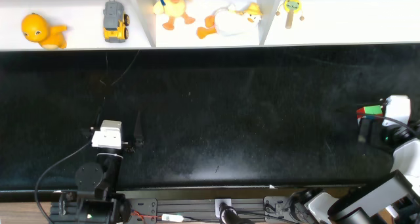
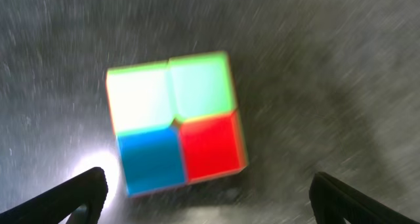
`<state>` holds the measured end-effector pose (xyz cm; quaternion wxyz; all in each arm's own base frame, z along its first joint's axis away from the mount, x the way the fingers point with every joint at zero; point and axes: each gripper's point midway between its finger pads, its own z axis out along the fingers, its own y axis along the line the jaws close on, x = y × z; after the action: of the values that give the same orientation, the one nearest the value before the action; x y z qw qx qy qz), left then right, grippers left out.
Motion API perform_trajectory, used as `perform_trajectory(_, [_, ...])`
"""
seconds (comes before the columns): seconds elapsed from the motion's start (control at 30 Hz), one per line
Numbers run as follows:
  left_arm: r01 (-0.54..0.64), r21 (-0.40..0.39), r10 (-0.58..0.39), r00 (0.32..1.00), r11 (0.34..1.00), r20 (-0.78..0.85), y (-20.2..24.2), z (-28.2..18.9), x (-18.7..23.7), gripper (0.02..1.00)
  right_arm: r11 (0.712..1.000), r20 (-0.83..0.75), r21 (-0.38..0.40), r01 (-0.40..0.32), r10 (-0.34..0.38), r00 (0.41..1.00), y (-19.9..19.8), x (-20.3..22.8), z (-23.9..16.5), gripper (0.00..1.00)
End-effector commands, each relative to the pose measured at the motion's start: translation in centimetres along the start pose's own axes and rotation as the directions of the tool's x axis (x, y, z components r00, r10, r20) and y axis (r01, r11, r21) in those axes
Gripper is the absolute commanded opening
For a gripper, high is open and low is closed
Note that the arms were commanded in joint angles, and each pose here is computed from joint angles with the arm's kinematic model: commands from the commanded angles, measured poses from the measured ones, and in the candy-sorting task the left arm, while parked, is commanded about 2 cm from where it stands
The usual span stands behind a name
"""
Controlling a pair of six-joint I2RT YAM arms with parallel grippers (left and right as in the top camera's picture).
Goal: Store Toys
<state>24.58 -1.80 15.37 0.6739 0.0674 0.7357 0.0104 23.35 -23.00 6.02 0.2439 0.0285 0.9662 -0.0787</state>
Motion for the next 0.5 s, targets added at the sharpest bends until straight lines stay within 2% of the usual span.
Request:
perform_trajectory(0.03, [0.006,-0.002,-0.006,1.000,1.000,0.008,0.0,-0.1,-0.1,0.998,0.999,0.097,-0.044,0.029,-0.025,0.995,-0.2,-3.0,-0.2,0.996])
perform_trajectory(0.2, [0.006,-0.002,-0.006,1.000,1.000,0.008,0.0,-0.1,-0.1,0.998,0.995,0.078,-0.089,0.052,-0.045,0.996,1.3,-3.3,1.0,0.998])
perform_trajectory(0.5, [0.006,-0.002,-0.006,1.000,1.000,0.008,0.0,-0.1,-0.1,0.998,0.995,0.079,-0.096,0.033,-0.026,0.997,1.7,-3.8,1.3,1.000])
